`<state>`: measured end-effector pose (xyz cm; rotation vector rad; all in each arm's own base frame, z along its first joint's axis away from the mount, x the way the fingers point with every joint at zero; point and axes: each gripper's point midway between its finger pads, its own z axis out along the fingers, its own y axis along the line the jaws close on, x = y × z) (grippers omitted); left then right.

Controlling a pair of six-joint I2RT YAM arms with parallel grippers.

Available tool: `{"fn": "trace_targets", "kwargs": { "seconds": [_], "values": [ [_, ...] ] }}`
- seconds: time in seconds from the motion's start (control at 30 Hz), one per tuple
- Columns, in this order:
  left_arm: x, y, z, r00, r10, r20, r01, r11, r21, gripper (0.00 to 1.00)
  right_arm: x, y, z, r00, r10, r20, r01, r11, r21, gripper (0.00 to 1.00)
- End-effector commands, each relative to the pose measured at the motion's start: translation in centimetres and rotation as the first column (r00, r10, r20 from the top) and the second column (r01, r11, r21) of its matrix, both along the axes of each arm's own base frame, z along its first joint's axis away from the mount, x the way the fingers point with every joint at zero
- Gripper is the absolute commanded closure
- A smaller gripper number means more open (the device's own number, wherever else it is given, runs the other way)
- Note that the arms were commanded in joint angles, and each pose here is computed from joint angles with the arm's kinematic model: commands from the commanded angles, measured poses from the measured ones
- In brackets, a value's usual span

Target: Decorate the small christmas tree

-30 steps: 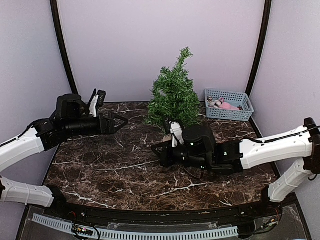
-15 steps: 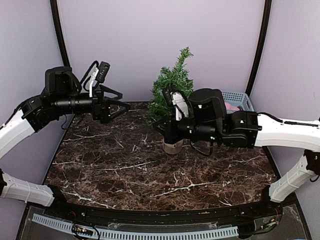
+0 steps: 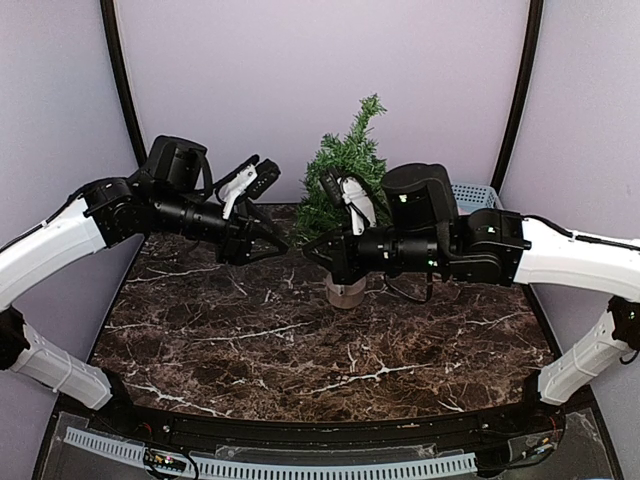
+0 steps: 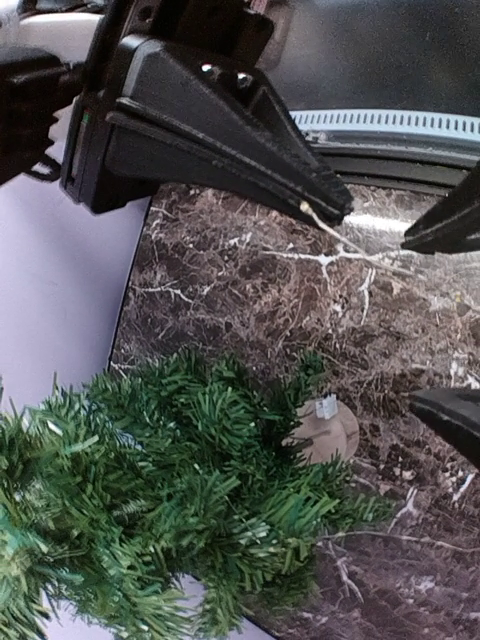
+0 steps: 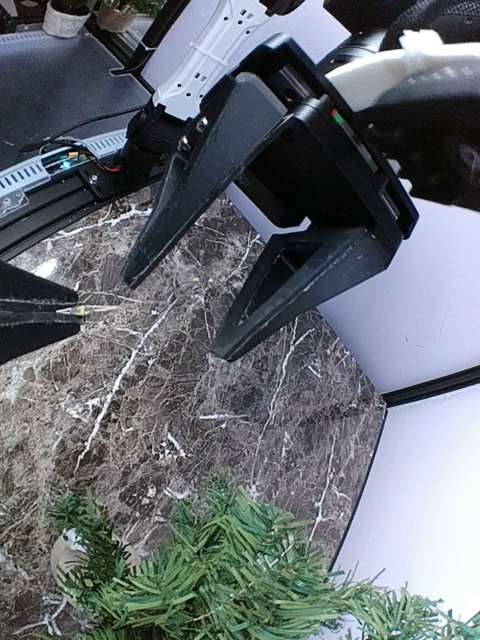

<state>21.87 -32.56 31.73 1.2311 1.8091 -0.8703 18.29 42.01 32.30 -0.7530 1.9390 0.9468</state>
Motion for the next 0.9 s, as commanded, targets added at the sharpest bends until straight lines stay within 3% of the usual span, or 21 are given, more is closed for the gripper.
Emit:
{"fn": "trace_targets", "kwargs": {
  "seconds": [0.0,0.03,0.1,0.17,0.33,0.43,0.87],
  "values": [
    [-0.8,-0.4,1.3,0.999,-0.045,0.024,0.045,0.999,-0.014,0.71,0.2,0.1,2.2,1.000,0.012,0.029,-0.013,0.999,0.048,1.00],
    [-0.9,-0.4,1.3,0.999,-0.048,0.021,0.048,0.999,-0.014,0.76,0.1,0.1,2.2,0.999,0.012,0.029,-0.014,0.999,0.051,1.00],
    [-1.0,-0.6,1.4,0.998,-0.052,0.019,0.053,0.998,-0.023,0.97,0.2,0.1,2.1,0.999,0.009,0.034,-0.011,0.998,0.064,1.00],
    [-1.0,-0.6,2.1,0.998,-0.050,0.033,0.051,0.998,-0.048,1.00,0.3,0.1,1.7,0.999,0.004,0.043,-0.007,0.996,0.088,1.00],
    [-2.2,-0.9,5.1,0.994,-0.083,0.064,0.094,0.978,-0.184,1.00,0.2,0.0,1.5,0.997,-0.006,0.081,-0.011,0.977,0.213,0.73],
    [-2.6,-1.4,6.3,0.992,-0.110,0.066,0.123,0.965,-0.234,1.00,0.1,0.1,1.7,0.994,-0.006,0.111,-0.026,0.959,0.283,0.64],
    [-1.4,-0.9,10.0,0.999,0.007,0.052,0.013,0.925,-0.380,1.00,1.9,-0.3,-1.4,0.983,-0.132,0.131,0.074,0.923,0.378,0.64]
  ]
}}
